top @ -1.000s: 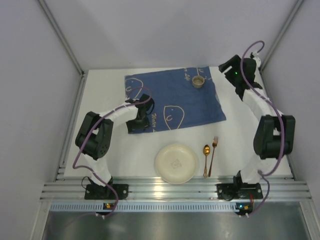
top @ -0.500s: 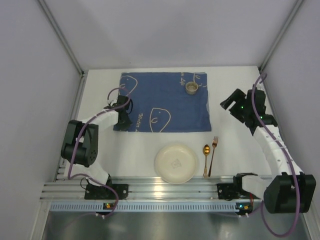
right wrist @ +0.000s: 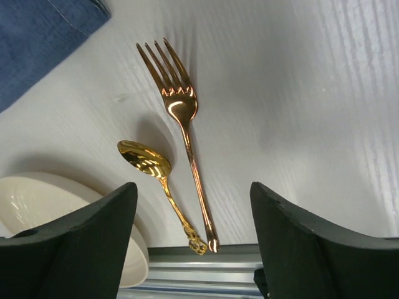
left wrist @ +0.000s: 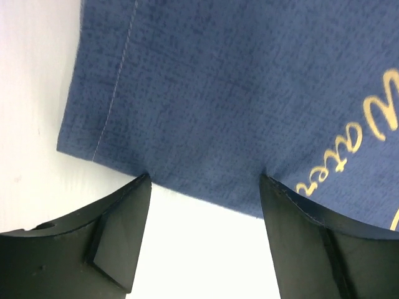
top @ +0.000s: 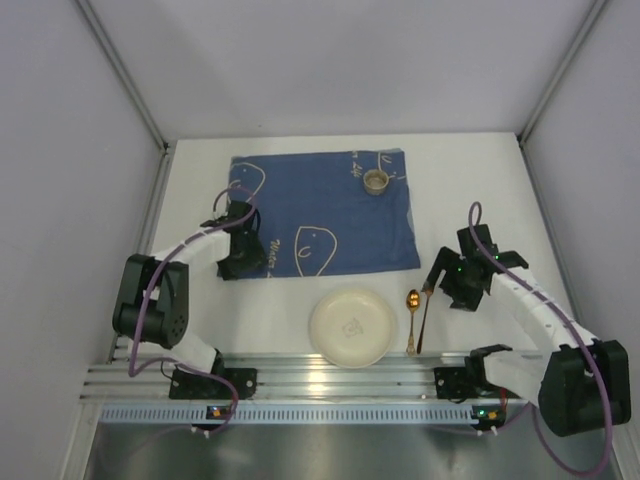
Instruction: Set the dinner table for one person
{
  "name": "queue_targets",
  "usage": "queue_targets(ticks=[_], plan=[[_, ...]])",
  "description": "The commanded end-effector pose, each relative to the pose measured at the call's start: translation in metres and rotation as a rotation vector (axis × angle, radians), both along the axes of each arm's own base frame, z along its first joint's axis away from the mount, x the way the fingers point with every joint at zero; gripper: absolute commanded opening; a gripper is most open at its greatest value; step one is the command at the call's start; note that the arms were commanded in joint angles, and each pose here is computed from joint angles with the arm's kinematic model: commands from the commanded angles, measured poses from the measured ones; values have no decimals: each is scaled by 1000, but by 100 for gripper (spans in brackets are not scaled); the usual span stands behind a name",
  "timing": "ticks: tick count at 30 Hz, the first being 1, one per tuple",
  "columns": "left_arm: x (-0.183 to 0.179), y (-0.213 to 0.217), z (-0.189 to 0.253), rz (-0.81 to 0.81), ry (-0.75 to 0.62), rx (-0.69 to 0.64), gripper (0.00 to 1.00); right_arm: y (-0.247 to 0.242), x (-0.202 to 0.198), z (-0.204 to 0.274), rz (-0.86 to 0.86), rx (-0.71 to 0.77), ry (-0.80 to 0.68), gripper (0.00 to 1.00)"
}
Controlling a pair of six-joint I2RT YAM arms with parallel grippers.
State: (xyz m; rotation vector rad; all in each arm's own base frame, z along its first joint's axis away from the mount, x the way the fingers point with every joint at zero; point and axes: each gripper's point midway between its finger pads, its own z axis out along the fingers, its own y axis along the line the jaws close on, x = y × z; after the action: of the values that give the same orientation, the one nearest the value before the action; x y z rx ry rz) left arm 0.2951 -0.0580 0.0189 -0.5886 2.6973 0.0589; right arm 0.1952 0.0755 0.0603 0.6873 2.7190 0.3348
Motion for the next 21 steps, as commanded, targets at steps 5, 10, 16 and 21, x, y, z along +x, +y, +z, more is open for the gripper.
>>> queue_targets(ticks=[5, 10, 16, 21], plan=[[-24, -16, 47, -17, -21, -45, 76, -4, -12, -32, 29, -116, 94, 45], [-31, -10, 78, 7, -76, -36, 76, -1, -8, -47, 56, -131, 116, 43], [-37, -6, 99, 23, -123, -43, 76, 9, 2, -53, 98, -127, 112, 40], [-45, -1, 105, 36, -131, -28, 75, 7, 3, -34, 86, -131, 58, 32]])
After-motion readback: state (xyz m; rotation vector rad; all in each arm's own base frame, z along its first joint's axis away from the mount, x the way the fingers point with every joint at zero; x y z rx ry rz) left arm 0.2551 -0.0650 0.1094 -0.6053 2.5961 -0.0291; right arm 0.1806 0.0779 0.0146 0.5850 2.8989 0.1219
